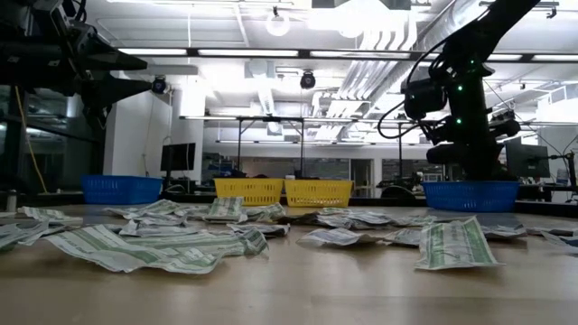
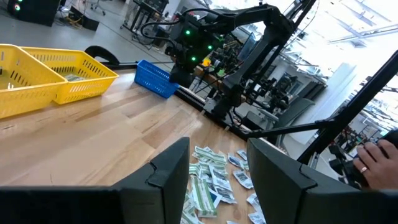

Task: Pick & Place First Aid Supplies
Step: Put the black towelette pack into the right blue bin

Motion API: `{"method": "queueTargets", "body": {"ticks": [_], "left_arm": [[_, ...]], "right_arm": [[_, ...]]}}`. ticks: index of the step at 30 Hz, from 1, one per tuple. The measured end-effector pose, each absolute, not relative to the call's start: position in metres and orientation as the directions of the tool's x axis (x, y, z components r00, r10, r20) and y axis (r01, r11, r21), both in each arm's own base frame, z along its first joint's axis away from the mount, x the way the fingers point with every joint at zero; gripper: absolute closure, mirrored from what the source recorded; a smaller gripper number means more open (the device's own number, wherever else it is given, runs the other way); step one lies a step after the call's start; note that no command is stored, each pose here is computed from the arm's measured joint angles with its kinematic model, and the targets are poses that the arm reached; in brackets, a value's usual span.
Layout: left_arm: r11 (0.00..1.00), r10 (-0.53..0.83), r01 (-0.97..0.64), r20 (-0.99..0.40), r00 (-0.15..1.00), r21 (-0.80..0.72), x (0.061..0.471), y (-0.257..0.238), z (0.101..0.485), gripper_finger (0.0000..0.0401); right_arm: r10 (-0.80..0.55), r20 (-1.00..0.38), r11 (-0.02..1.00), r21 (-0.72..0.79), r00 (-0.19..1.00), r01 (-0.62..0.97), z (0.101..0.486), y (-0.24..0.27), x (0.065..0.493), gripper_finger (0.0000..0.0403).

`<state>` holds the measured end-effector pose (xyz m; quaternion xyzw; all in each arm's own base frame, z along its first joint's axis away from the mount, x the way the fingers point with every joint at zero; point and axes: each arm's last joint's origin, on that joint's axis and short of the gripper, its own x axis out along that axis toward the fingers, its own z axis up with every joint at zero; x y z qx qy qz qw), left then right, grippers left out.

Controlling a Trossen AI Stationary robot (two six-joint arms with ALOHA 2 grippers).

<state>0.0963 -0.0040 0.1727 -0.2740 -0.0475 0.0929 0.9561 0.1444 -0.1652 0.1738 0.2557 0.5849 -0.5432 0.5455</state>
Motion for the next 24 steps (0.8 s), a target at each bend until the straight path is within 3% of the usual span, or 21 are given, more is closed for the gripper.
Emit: {"method": "queueTargets", "body": {"ticks": [9, 24], "left_arm": [[0.833, 0.204, -0.151, 0.040, 0.978, -0.533, 0.096, -0.004, 0.173, 0.0240], [0.832, 0.204, -0.151, 0.040, 0.978, -0.533, 0.096, -0.004, 0.173, 0.0240]], "right_arm": [[-0.263, -0.942, 0.331, -0.291, -0.208, 0.897, 0.178, -0.158, 0.151, 0.0236], [-0.327, -0.928, 0.345, -0.295, -0.181, 0.891, 0.213, -0.129, 0.142, 0.0241]]}}
